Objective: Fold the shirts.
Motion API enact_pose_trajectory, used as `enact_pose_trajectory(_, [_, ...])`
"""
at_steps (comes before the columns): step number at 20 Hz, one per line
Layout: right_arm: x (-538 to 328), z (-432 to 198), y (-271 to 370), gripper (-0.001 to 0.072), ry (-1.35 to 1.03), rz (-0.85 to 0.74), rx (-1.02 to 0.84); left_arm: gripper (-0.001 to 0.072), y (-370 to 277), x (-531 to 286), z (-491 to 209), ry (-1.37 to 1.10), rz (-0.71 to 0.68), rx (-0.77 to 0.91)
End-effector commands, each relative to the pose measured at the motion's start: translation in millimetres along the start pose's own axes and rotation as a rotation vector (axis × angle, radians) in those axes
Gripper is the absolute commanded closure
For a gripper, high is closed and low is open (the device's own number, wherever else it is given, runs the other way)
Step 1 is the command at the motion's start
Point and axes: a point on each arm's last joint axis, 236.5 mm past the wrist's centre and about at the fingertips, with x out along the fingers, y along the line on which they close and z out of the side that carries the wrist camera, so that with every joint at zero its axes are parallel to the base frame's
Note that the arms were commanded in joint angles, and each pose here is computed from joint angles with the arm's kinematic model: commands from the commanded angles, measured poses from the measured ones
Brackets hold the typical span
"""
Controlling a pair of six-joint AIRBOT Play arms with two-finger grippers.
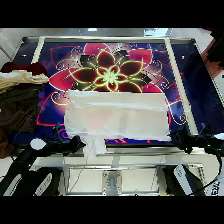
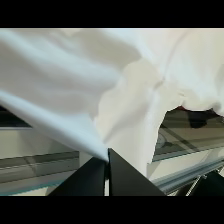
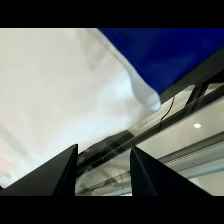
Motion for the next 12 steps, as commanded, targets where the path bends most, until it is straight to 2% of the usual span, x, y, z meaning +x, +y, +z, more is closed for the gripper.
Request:
enact_pose_trajectory(1, [19, -7, -11, 0.0333, 0.005, 0.011, 0.08, 0.0688, -1, 0, 2, -0.007, -0.005, 0.006])
enact_pose_trajectory(10, [26, 27, -10, 0.0339, -0.147, 0.054, 0.139, 0.0689, -1, 0, 4, -0.017, -0.005, 0.006])
enact_pose_trajectory(11, [26, 29, -9, 0.0418, -0.154, 0.06, 0.141, 0.0689, -1, 0, 5, -0.021, -0.005, 0.006])
enact_pose_trajectory(12, [26, 30, -8, 0.056, -0.16, 0.064, 0.122, 0.0689, -2, 0, 6, -0.027, -0.005, 0.007])
